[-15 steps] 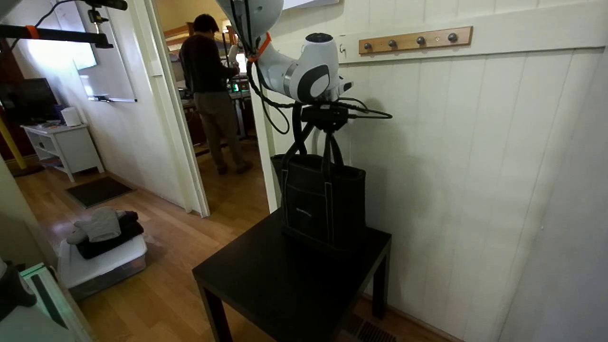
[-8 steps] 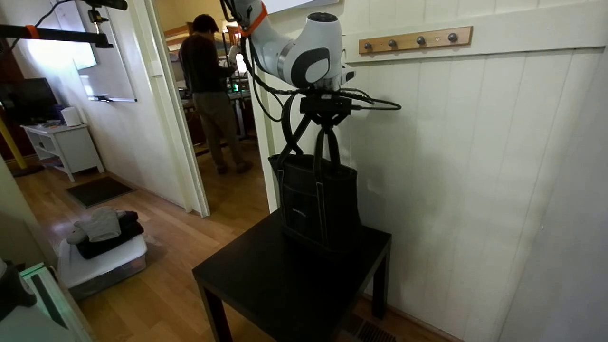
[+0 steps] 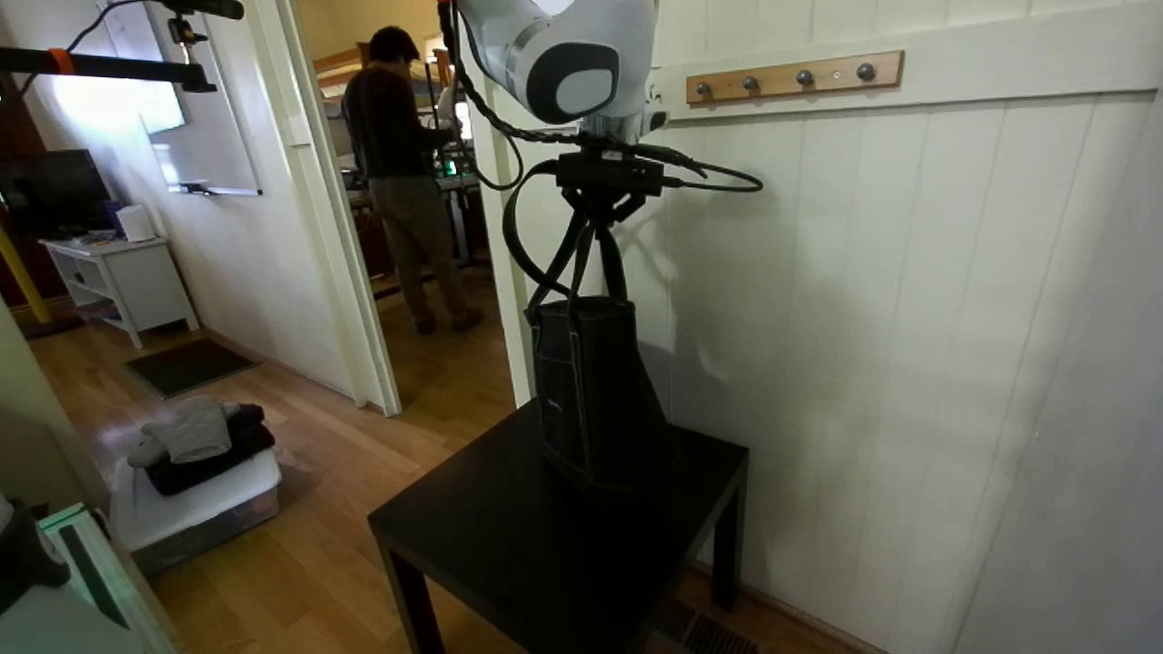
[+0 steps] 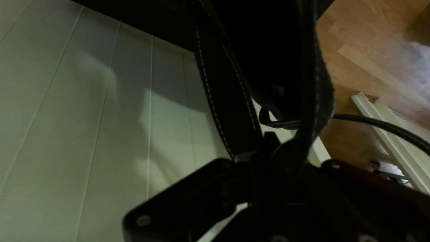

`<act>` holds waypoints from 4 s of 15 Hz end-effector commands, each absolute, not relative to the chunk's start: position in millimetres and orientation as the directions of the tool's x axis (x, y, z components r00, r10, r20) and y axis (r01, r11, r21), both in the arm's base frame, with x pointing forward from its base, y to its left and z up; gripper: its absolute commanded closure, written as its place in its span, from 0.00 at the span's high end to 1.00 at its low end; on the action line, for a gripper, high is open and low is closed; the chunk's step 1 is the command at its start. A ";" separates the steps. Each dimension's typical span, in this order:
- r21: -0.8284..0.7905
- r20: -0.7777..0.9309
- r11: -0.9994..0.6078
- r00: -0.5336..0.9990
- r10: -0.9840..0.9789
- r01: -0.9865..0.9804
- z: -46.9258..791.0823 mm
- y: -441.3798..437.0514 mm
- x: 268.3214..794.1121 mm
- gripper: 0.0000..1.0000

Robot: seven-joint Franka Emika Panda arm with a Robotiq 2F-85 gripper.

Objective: Put the bag on the hanger

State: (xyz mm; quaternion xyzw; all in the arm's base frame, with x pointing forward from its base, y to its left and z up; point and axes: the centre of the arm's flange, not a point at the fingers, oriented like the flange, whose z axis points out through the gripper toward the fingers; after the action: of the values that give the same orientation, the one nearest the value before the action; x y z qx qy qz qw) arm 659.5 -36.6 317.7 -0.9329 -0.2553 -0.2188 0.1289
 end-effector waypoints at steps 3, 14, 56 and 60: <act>-0.126 0.469 -0.789 0.737 0.487 0.601 358.5 -33.1 625.5 0.01; -0.178 0.537 -0.776 0.721 0.438 0.605 410.2 19.0 616.8 0.01; -0.530 0.519 -0.832 0.838 -0.169 0.161 490.3 69.4 743.7 0.01; -0.540 0.509 -0.830 0.839 -0.190 0.139 492.3 69.5 757.3 0.01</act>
State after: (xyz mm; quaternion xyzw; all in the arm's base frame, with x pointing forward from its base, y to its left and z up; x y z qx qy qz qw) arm 732.4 65.0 472.6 -0.9166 0.0012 -0.2850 0.2803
